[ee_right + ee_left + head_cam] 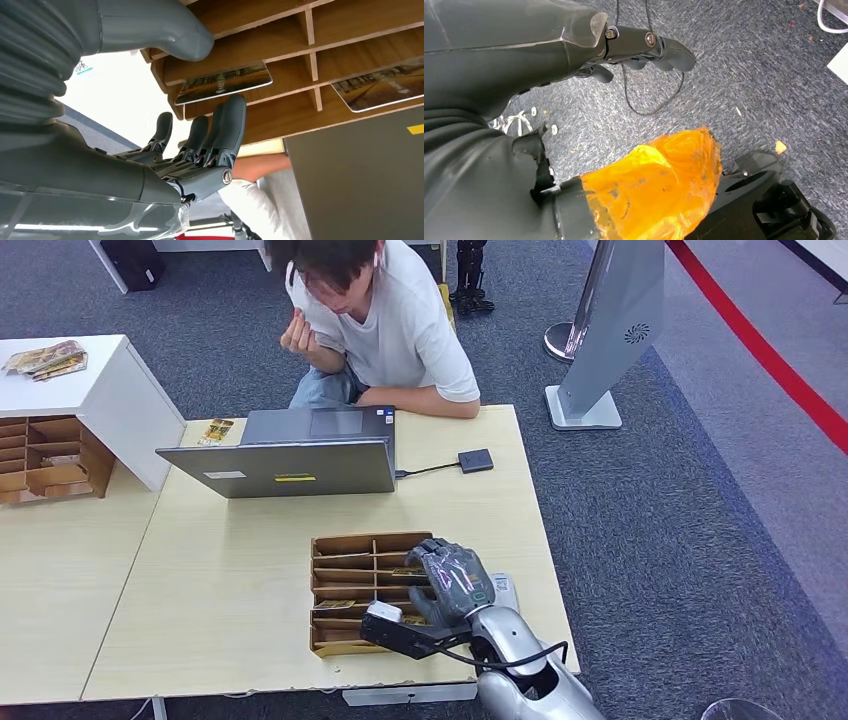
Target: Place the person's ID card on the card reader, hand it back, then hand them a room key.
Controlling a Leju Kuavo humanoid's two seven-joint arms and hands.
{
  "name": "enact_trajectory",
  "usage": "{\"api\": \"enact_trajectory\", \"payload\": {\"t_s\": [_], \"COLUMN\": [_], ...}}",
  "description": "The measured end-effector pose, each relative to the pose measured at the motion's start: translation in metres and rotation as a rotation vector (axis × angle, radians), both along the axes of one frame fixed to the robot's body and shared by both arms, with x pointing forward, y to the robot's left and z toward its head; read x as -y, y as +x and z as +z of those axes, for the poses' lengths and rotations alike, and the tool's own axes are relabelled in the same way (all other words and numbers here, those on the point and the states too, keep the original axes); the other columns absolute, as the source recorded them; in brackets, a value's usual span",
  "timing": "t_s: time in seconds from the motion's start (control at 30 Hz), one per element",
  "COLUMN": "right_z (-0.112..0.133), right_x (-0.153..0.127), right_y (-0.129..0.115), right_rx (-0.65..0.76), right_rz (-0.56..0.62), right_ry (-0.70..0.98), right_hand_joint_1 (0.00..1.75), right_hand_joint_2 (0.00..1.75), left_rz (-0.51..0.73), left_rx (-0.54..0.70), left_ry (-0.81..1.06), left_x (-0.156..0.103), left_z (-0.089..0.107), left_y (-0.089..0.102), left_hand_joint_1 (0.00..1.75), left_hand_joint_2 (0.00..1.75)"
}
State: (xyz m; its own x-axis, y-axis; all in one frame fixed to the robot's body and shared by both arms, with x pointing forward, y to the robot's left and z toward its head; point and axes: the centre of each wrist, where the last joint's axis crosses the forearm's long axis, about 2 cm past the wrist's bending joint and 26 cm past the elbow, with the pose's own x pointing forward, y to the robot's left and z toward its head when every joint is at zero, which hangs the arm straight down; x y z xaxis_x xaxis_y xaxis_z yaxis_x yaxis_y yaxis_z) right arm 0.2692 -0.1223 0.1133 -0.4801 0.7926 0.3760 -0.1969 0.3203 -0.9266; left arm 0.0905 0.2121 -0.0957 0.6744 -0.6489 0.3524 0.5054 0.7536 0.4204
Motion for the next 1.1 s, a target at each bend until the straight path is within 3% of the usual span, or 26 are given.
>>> {"api": "enact_trajectory", "payload": {"t_s": [0.1, 0.23, 0.8, 1.1], "right_z": [-0.0014, -0.0027, -0.0051, 0.0045], "right_x": [0.0001, -0.0004, -0.0003, -0.0024], "right_y": [0.0008, 0.0017, 0.0033, 0.0028], "right_rx": [-0.002, -0.006, 0.005, 0.097], "right_rz": [-0.003, -0.005, -0.009, -0.009], "right_ry": [-0.003, -0.005, -0.005, 0.024], "right_hand_joint_1": [1.38, 1.7, 1.69, 1.75], "right_hand_joint_2": [1.75, 1.75, 1.75, 1.75], "left_rz": [0.0, 0.0, 0.0, 0.003], "left_rx": [0.0, 0.0, 0.001, 0.005], "left_ry": [0.0, 0.0, 0.001, -0.001], "left_x": [0.0, 0.0001, 0.0003, 0.0001], "left_z": [0.0, 0.0, 0.0001, 0.0001], "left_y": [0.0001, 0.0001, 0.0005, 0.0002], "left_hand_joint_1": [0.0, 0.0, 0.0, 0.0], "left_hand_joint_2": [0.0, 0.0, 0.0, 0.0]}}
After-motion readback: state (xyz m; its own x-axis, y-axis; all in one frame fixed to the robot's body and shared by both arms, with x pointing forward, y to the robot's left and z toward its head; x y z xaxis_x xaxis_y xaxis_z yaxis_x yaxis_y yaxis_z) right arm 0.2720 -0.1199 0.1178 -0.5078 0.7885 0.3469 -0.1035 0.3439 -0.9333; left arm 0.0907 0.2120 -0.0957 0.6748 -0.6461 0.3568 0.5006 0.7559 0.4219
